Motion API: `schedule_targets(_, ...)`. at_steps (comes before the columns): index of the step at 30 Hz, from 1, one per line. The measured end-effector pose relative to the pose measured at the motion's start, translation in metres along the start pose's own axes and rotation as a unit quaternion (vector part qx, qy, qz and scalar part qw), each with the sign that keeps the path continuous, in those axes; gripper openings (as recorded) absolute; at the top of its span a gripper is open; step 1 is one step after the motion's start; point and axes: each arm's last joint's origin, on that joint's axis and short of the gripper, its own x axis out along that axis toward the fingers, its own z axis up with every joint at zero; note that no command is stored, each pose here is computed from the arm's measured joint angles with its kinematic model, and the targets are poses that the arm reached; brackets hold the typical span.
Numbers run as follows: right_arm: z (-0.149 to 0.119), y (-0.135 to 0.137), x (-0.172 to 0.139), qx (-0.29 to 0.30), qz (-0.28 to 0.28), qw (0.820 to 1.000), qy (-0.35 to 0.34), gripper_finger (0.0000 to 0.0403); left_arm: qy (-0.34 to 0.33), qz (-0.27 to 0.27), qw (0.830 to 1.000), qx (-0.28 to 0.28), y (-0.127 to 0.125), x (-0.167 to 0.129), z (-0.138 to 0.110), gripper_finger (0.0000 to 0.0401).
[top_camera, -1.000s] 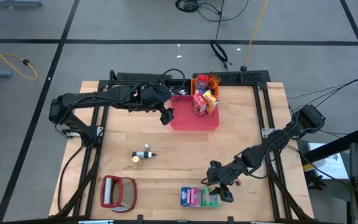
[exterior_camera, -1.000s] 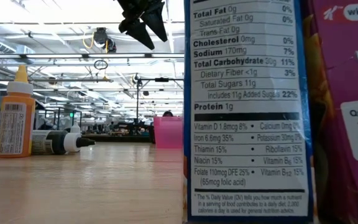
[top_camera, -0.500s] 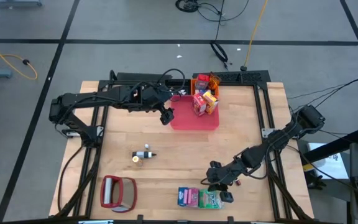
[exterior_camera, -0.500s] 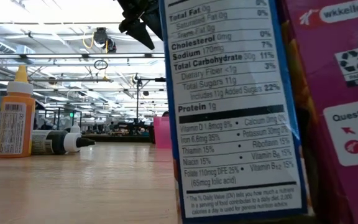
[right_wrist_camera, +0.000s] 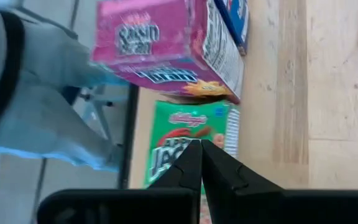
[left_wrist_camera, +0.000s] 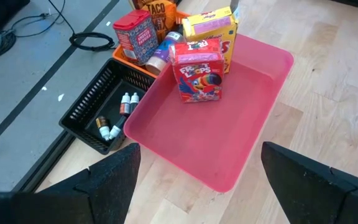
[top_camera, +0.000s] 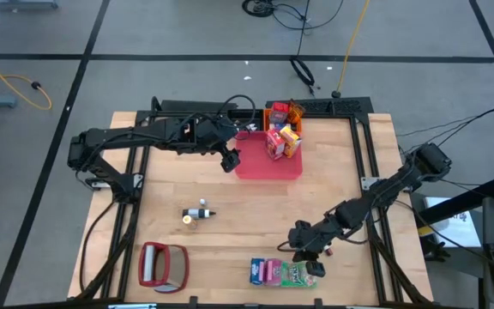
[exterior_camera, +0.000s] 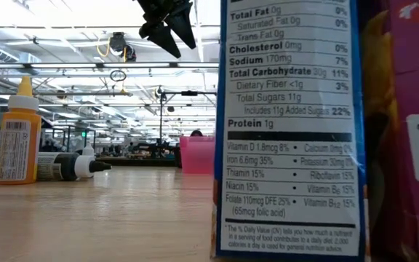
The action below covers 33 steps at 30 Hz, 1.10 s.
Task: Pick & Place Kitchen Items
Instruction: Put the green cereal box into the pink bin
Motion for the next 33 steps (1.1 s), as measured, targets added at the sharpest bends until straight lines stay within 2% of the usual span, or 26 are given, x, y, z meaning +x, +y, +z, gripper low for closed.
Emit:
schedule_targets(4, 0.0, 0.005, -0.008, 0.05, 0.018, 0.999, -0.003, 0.0021, 0.0, 0.0, 1.0, 0.0, 0.0, 0.0, 0.0, 0.0335)
schedule_targets(7, -0.004, 0.011, -0.006, 0.076, 0.027, 0.997, 0.008, 0.005, 0.0, 0.0, 1.0, 0.0, 0.0, 0.0, 0.0, 0.0335)
schedule_targets(11, -0.009, 0.018, -0.006, 0.113, 0.056, 0.992, 0.031, 0.0108, 0.0, 0.0, 1.0, 0.005, 0.0, 0.0, 0.0, 0.0335)
schedule_targets(17, -0.015, 0.026, -0.005, 0.139, 0.061, 0.988, 0.041, 0.0199, -0.004, 0.0, 1.0, 0.011, 0.0, 0.0, 0.001, 0.0335)
schedule_targets(22, -0.016, 0.026, -0.005, 0.151, 0.056, 0.986, 0.042, 0.0253, -0.01, -0.002, 1.0, 0.011, 0.0, 0.0, 0.002, 0.0335)
schedule_targets(27, -0.02, 0.023, -0.005, 0.149, 0.036, 0.987, 0.056, 0.0277, -0.01, -0.002, 1.0, 0.014, 0.0, 0.0, 0.002, 0.0335)
schedule_targets(33, -0.02, 0.023, -0.004, 0.149, 0.019, 0.988, 0.038, 0.0267, -0.01, -0.002, 1.0, 0.014, 0.0, 0.0, 0.002, 0.0335)
